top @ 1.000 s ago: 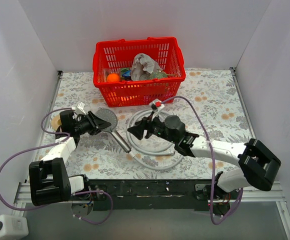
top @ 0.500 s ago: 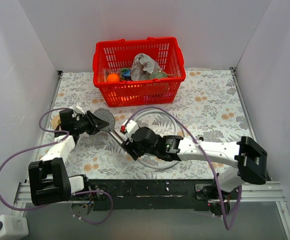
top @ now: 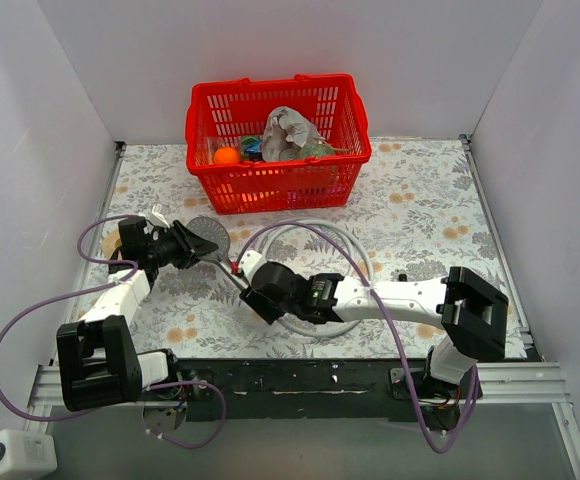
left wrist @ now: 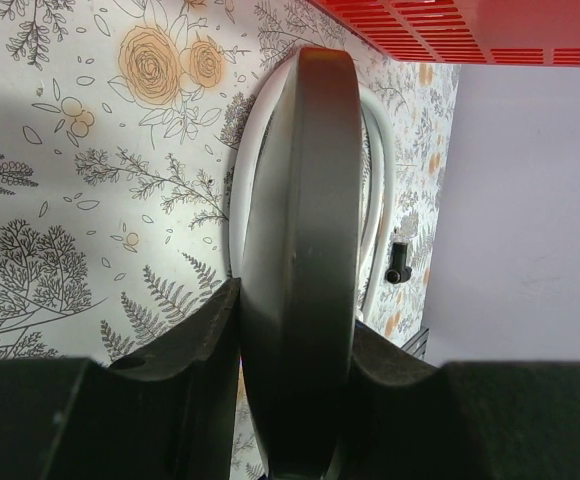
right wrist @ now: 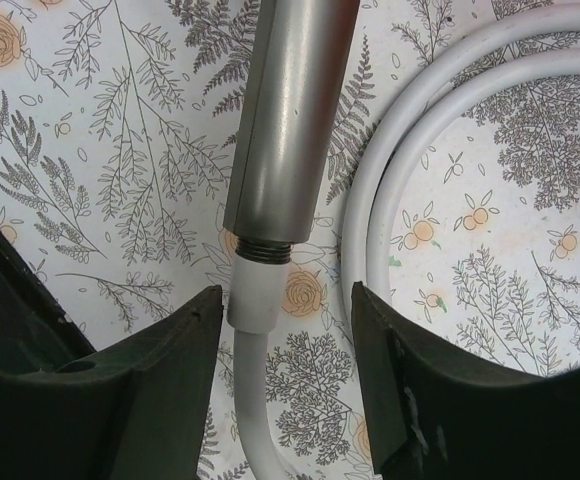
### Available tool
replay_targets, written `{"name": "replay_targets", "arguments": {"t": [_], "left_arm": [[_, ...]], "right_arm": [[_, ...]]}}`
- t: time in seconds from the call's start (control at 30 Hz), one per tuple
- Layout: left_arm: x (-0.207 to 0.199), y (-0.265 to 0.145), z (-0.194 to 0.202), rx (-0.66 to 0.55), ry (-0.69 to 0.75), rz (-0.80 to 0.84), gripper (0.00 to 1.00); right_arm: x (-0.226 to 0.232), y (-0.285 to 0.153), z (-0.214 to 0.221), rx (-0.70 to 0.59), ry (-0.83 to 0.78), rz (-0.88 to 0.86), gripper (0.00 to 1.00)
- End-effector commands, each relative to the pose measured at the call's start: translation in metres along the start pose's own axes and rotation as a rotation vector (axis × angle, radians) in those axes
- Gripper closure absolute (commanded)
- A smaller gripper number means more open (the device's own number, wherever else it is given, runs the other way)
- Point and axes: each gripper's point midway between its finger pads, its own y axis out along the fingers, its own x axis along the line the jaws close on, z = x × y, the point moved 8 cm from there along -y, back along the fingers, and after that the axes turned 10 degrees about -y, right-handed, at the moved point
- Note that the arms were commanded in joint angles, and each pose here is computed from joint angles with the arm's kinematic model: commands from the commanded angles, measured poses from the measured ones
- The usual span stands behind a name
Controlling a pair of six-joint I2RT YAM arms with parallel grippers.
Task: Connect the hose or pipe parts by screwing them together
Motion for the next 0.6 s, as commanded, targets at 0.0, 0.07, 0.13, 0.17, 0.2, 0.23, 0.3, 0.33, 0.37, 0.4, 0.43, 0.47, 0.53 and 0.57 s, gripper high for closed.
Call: {"name": "replay_targets", "arguments": {"t": [0.0, 0.07, 0.13, 0.17, 0.2, 0.23, 0.3, 0.33, 0.37, 0.4, 0.43, 0.47, 0.53, 0.57], "left_arm": [[-0.019, -0.005, -0.007, -0.001, 0.026, 0.063, 1.00], [-0.019, -0.005, -0.007, -0.002, 0.026, 0.062, 1.00], [-0.019, -0.005, -0.007, -0.001, 0.028, 0.063, 1.00], [-0.019, -0.005, -0.008, -0.003, 0.029, 0.063, 1.00], [-0.019, -0.005, -0.007, -0.002, 0.029, 0.063, 1.00], [-0.019, -0.005, -0.007, -0.002, 0.029, 0.063, 1.00], [-0.019, -0.006, -0.006, -0.001, 0.028, 0.063, 1.00], [-0.020, -0.006, -0.007, -0.004, 0.034, 0.066, 1.00], [-0.020, -0.006, -0.007, -0.006, 0.034, 0.067, 1.00], [-0.020, -0.006, -0.006, -0.004, 0.033, 0.068, 1.00], [-0.019, -0.006, -0.006, -0.003, 0.032, 0.067, 1.00], [-0.020, -0.007, -0.006, -0.004, 0.034, 0.069, 1.00], [-0.020, -0.006, -0.006, -0.003, 0.033, 0.070, 1.00], [-0.020, -0.007, -0.006, -0.006, 0.034, 0.072, 1.00]], "right_arm": [[0.000, 0.003, -0.027, -0.091, 0.029, 0.019, 0.41], [0.000, 0.006, -0.027, -0.086, 0.037, 0.020, 0.44], [0.002, 0.010, -0.025, -0.074, 0.051, 0.013, 0.50], [0.001, 0.011, -0.025, -0.071, 0.059, 0.013, 0.52], [0.003, 0.013, -0.024, -0.060, 0.070, 0.009, 0.58], [0.002, 0.013, -0.024, -0.057, 0.074, 0.008, 0.60], [0.003, 0.015, -0.022, -0.036, 0.079, 0.009, 0.65], [0.002, 0.016, -0.022, -0.030, 0.081, 0.019, 0.65], [0.002, 0.017, -0.021, -0.021, 0.080, 0.021, 0.66], [0.002, 0.016, -0.021, -0.023, 0.085, 0.025, 0.66], [0.001, 0.016, -0.021, -0.018, 0.091, 0.032, 0.66], [0.001, 0.016, -0.021, -0.020, 0.093, 0.032, 0.66], [0.001, 0.016, -0.022, -0.030, 0.106, 0.030, 0.70], [0.000, 0.015, -0.023, -0.036, 0.111, 0.027, 0.74]]}}
